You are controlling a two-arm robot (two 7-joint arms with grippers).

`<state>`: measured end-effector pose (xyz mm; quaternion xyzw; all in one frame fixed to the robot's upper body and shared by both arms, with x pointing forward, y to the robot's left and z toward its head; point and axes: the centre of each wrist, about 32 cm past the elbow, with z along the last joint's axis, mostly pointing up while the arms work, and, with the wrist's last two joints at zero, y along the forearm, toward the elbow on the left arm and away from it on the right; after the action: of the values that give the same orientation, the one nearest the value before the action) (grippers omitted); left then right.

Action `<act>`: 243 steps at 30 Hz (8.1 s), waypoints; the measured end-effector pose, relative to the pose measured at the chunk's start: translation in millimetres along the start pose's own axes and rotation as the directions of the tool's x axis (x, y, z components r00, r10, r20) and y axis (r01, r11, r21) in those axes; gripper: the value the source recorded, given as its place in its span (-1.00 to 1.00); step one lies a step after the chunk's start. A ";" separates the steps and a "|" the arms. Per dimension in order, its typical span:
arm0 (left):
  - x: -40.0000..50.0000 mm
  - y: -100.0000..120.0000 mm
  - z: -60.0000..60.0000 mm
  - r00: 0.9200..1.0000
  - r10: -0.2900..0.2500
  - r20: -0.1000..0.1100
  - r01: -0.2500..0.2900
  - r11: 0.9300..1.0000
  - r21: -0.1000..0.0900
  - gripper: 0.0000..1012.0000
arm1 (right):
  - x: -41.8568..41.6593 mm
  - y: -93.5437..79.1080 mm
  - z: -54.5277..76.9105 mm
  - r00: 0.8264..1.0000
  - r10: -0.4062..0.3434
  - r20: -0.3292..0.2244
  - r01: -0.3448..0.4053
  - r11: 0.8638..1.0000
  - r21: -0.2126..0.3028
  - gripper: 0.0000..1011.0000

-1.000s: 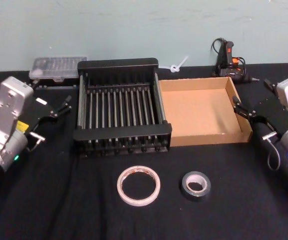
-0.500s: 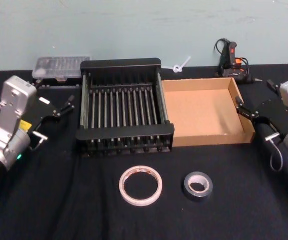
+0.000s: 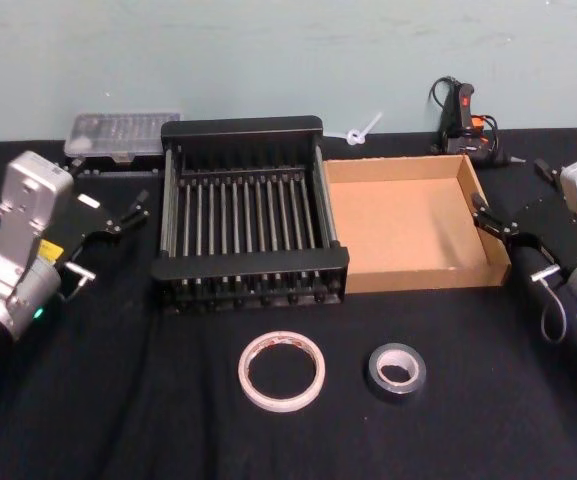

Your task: Pick up the white tape and place it into the black box , Pick up the silver tape and place it into the brown box.

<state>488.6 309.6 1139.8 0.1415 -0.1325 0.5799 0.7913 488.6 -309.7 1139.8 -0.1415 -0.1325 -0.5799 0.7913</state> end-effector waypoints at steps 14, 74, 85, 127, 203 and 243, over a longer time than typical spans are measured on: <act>0.0 0.0 0.0 1.000 0.000 0.000 0.000 1.000 0.000 0.98 | 0.0 0.0 0.0 1.000 0.000 0.000 0.000 1.000 0.000 0.98; 0.0 0.0 0.0 1.000 0.000 0.000 0.000 1.000 0.000 0.98 | -34.8 -87.5 27.1 0.906 0.320 -0.276 -0.360 0.927 -0.105 0.98; 0.0 0.0 0.0 1.000 0.000 0.000 0.000 1.000 0.000 0.98 | -40.6 -85.1 26.3 0.879 0.376 -0.295 -0.431 0.889 -0.152 0.98; 0.0 0.0 0.0 1.000 0.000 0.000 0.000 1.000 0.000 0.98 | -47.3 -58.7 26.9 0.861 0.425 -0.278 -0.494 0.827 -0.266 0.98; 0.0 0.0 0.0 1.000 0.000 0.000 0.000 1.000 0.000 0.98 | -25.8 -48.9 46.7 0.883 0.410 -0.227 -0.447 0.884 -0.139 -0.73; 0.0 0.0 0.0 1.000 0.000 0.000 0.000 1.000 0.000 0.98 | 3.2 85.6 57.1 0.958 0.212 -0.192 -0.239 0.963 -0.128 -0.73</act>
<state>488.6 309.7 1139.8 0.1415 -0.1325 0.5799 0.7913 568.8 -266.4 1187.7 -0.1630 -0.0009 -0.5042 0.8481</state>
